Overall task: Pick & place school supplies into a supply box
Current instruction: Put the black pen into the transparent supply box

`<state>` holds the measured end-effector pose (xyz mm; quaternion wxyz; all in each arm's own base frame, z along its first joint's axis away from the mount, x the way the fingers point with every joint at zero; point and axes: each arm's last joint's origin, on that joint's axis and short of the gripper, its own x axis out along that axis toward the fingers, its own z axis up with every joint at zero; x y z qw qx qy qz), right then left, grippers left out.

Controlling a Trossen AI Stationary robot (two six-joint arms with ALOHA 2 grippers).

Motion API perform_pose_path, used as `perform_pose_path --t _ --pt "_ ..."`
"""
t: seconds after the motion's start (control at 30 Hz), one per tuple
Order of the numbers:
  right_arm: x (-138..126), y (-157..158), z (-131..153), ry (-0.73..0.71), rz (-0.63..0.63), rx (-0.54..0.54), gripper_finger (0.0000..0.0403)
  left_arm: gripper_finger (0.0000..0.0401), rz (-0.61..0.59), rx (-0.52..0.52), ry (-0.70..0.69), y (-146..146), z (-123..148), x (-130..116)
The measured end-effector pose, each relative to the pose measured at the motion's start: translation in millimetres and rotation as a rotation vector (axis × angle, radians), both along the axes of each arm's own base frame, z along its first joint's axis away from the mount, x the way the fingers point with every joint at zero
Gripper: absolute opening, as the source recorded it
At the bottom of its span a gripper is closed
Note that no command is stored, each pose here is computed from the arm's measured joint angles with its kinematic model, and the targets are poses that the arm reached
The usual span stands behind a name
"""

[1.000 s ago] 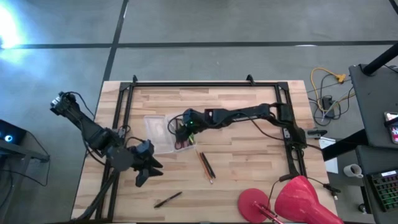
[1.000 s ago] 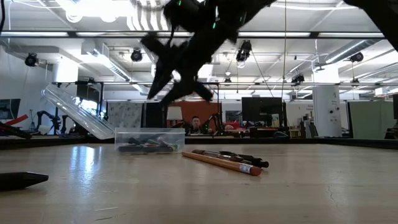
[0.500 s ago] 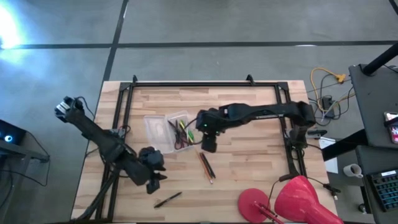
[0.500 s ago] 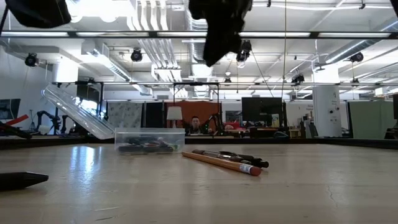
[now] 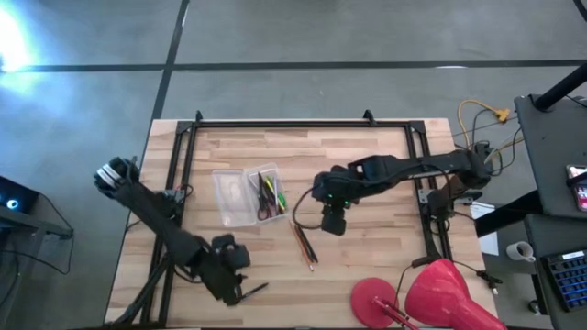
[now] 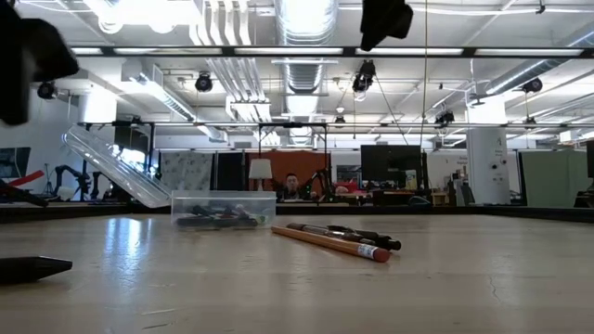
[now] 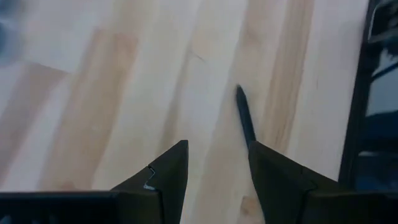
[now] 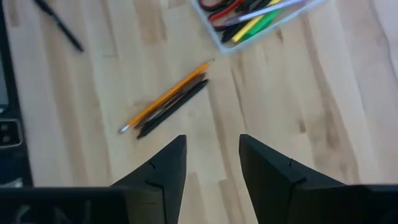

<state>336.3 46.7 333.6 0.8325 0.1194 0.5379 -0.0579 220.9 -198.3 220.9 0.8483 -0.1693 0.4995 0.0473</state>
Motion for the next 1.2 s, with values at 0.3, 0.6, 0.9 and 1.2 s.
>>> perform_pose_path --t 0.3,0.6,0.9,1.2 --pt "-8 28 3 -0.011 0.092 -0.001 0.0129 0.0152 -0.087 0.165 0.151 -63 -24 17" --pt "-9 31 2 -0.007 0.103 -0.006 0.0136 0.0152 -0.017 0.204 0.218 -92 -50 42" --pt "-8 31 2 -0.008 0.100 -0.004 0.0129 0.0078 0.114 0.110 0.311 -75 -82 38" --pt "-8 32 1 -0.005 0.080 0.006 0.0132 0.0010 0.124 -0.026 0.343 -53 -84 49"
